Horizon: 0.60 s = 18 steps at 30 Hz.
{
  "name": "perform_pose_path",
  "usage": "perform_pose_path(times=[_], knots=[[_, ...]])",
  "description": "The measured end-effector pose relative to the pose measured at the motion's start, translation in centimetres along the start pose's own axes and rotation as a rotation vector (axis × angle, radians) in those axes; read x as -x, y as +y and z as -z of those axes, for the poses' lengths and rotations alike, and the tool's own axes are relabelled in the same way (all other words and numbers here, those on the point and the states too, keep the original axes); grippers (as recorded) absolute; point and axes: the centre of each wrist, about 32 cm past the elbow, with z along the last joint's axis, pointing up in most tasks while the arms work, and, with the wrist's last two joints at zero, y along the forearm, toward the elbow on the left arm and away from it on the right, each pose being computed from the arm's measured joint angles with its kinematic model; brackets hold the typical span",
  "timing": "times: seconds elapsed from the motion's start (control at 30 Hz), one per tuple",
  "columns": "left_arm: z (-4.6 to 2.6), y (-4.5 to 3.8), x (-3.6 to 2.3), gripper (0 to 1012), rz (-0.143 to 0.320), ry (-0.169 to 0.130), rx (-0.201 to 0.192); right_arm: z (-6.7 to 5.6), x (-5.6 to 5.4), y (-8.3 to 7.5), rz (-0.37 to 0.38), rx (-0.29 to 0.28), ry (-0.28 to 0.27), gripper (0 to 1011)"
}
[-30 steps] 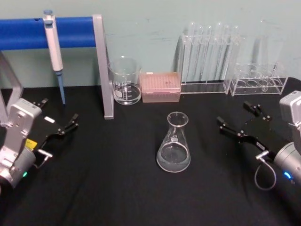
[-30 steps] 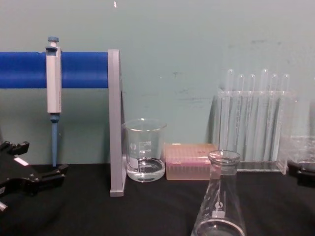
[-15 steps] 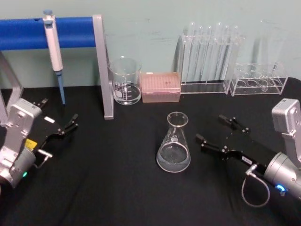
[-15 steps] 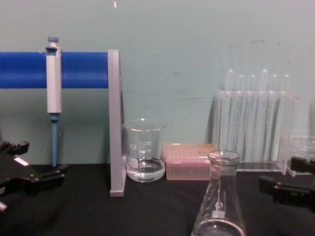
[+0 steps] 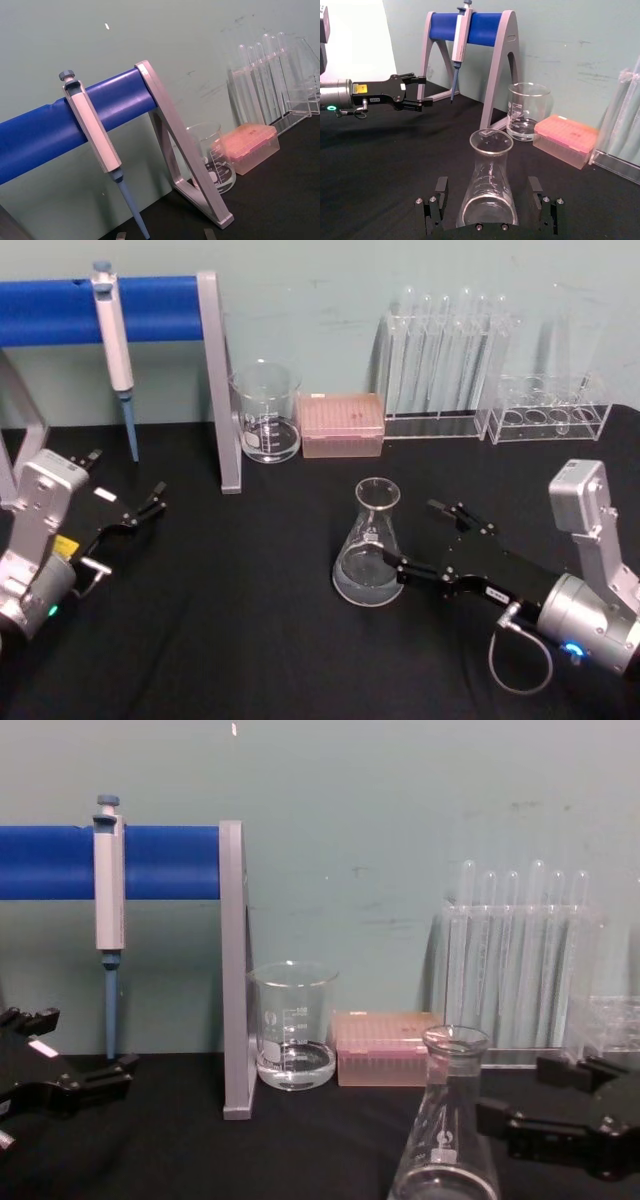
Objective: Grasp the erlenmeyer flask with one hand, shake it three times, then place it back.
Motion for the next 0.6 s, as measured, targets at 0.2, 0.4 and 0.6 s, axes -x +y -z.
perform_pose_path(times=[0.2, 0.4, 0.6], knots=[[0.0, 0.0, 0.0, 1001, 0.0, 0.0, 0.0, 0.1, 0.0, 1.0, 0.002, 0.0, -0.005, 1000], [0.0, 0.0, 0.0, 1001, 0.0, 0.0, 0.0, 0.3, 0.0, 2.6, 0.007, -0.002, -0.014, 1000], [0.0, 0.0, 0.0, 1001, 0.0, 0.0, 0.0, 0.3, -0.2, 3.7, 0.009, -0.006, -0.022, 1000]])
